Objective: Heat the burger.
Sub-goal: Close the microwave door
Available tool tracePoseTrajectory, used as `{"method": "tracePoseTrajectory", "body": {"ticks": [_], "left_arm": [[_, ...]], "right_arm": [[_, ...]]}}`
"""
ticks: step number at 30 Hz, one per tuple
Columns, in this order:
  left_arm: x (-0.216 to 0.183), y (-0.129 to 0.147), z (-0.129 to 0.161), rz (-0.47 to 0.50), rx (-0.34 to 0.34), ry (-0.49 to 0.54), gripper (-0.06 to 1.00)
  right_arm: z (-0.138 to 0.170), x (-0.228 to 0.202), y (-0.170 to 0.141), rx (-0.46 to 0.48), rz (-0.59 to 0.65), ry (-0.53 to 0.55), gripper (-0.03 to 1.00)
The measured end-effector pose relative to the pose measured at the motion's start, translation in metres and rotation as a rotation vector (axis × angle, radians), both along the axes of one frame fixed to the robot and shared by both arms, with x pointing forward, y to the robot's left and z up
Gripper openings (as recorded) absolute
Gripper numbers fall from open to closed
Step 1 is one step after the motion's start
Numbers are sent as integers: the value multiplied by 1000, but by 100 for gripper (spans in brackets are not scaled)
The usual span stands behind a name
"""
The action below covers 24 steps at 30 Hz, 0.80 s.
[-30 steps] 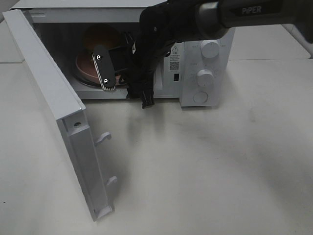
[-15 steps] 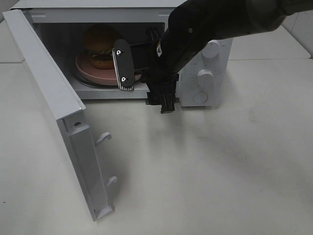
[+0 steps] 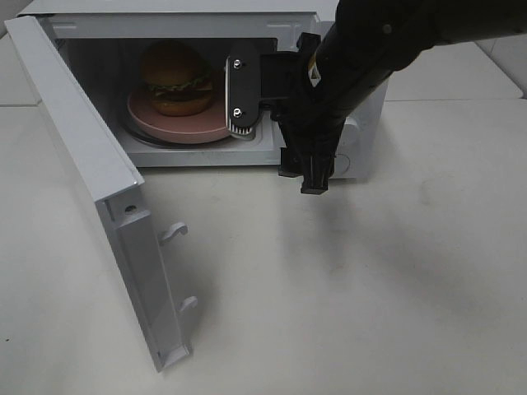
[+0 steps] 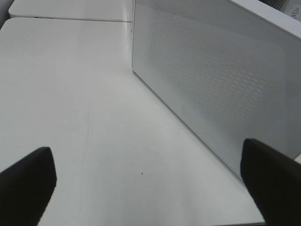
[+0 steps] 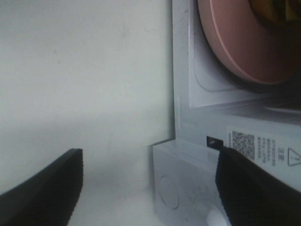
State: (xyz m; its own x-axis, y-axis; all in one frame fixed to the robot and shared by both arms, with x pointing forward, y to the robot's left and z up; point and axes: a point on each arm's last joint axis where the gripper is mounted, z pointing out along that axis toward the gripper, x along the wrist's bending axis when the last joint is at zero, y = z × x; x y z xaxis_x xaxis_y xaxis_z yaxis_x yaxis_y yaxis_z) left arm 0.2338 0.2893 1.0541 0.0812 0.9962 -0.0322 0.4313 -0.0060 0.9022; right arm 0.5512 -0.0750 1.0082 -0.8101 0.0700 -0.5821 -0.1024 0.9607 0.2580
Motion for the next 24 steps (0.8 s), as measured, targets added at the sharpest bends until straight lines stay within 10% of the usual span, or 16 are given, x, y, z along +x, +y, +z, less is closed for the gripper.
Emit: {"method": "tracePoseTrajectory", "body": {"ticks": [15, 24], "left_arm": [[0, 0, 0, 0, 0, 0, 99], [0, 0, 0, 0, 0, 0, 99]], "right_arm": [[35, -39, -40, 126, -577, 249, 76], [46, -66, -67, 5, -873, 383, 76]]}}
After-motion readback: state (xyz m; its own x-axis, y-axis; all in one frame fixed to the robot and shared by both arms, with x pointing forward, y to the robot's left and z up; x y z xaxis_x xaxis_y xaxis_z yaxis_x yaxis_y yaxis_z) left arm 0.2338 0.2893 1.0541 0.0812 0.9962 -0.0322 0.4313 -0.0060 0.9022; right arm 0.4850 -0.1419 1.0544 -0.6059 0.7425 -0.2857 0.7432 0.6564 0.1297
